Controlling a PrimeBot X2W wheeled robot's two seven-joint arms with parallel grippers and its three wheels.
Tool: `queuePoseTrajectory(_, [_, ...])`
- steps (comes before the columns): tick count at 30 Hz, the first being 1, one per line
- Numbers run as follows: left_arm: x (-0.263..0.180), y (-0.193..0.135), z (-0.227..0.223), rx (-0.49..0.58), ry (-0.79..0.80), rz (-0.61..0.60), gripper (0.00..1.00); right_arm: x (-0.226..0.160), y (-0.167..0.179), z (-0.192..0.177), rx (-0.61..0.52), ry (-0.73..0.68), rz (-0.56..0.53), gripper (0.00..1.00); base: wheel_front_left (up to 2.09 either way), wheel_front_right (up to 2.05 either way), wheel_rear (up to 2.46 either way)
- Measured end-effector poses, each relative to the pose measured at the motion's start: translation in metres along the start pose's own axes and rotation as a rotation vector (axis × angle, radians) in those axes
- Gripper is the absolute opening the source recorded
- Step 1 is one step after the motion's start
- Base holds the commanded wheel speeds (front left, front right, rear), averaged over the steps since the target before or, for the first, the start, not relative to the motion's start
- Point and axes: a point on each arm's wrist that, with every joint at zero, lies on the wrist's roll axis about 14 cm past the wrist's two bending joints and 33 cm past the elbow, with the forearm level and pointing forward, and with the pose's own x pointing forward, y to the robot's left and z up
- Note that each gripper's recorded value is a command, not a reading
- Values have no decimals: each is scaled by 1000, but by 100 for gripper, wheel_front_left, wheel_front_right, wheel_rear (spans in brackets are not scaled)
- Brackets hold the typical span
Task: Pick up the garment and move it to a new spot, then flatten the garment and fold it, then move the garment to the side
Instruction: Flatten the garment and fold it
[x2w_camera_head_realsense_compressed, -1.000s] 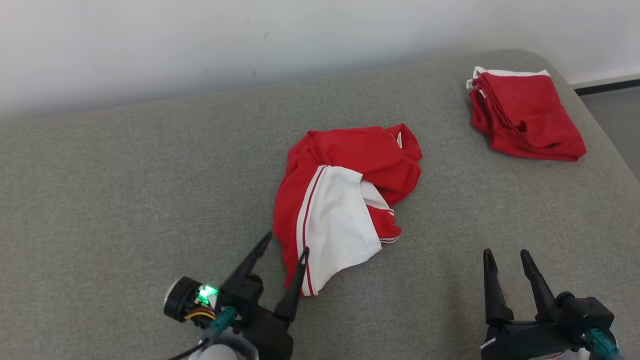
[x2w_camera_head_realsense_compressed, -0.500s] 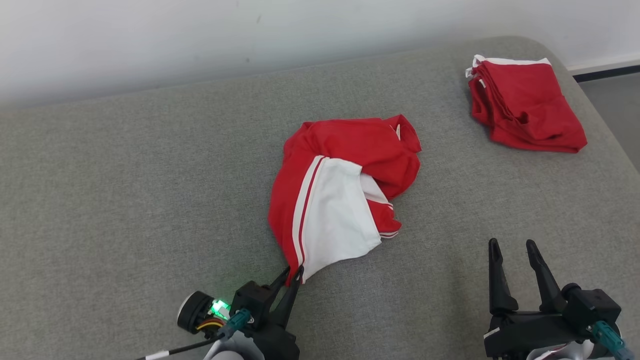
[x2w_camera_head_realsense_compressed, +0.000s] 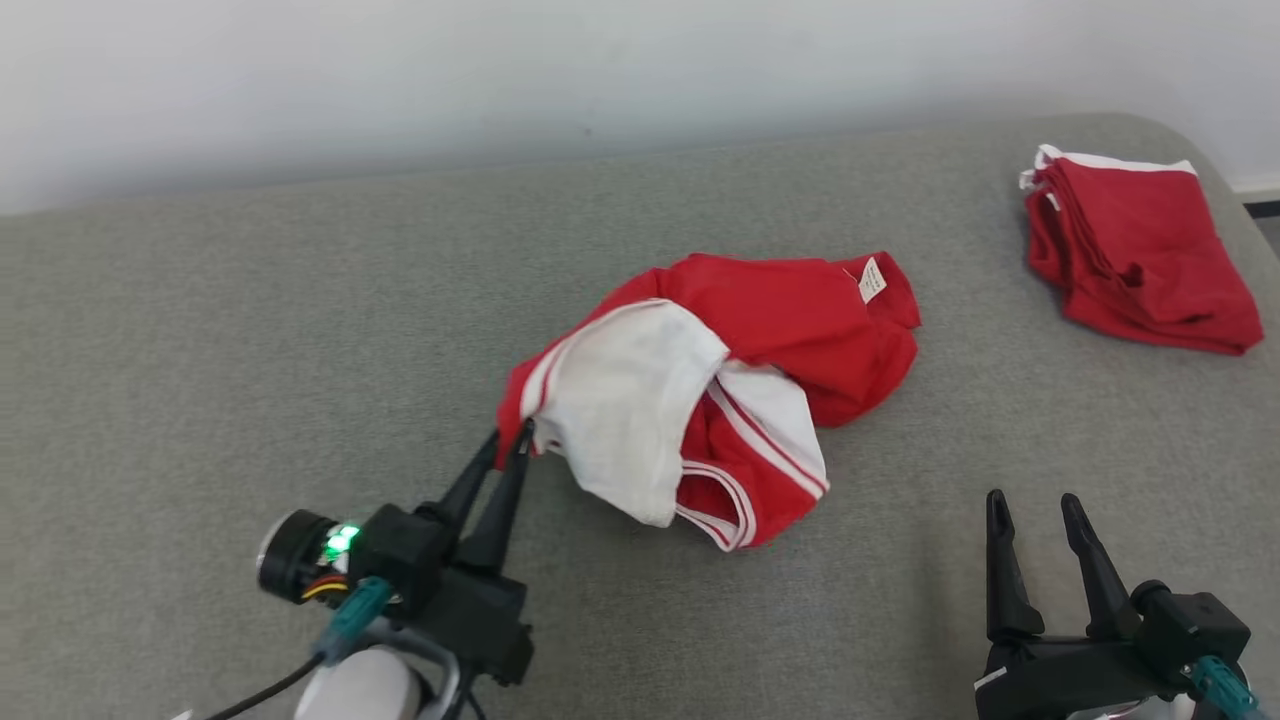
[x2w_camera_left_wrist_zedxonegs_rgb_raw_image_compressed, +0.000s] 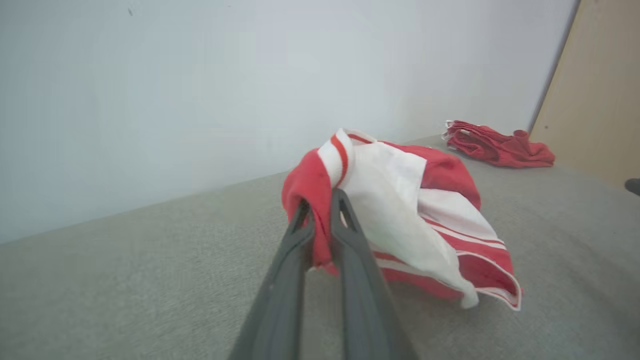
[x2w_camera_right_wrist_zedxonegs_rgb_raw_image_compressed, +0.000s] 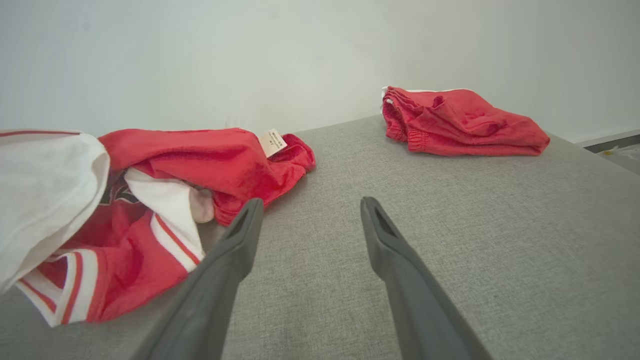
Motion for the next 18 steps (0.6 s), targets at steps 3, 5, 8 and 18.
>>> queuePoseTrajectory(3, [-15,22,14,41,-24,62,0,3,8,-2,6,5,24,100,0,0,0])
queuePoseTrajectory(5, [-26,38,22,67,-28,104,0,5,14,-3,8,8,40,100,0,0,0])
queuePoseTrajectory(8, [-43,60,34,107,-36,170,0,8,20,-4,14,8,57,100,0,0,0])
queuePoseTrajectory(18, [-48,91,67,186,-57,223,0,9,17,-3,14,7,50,100,0,0,0])
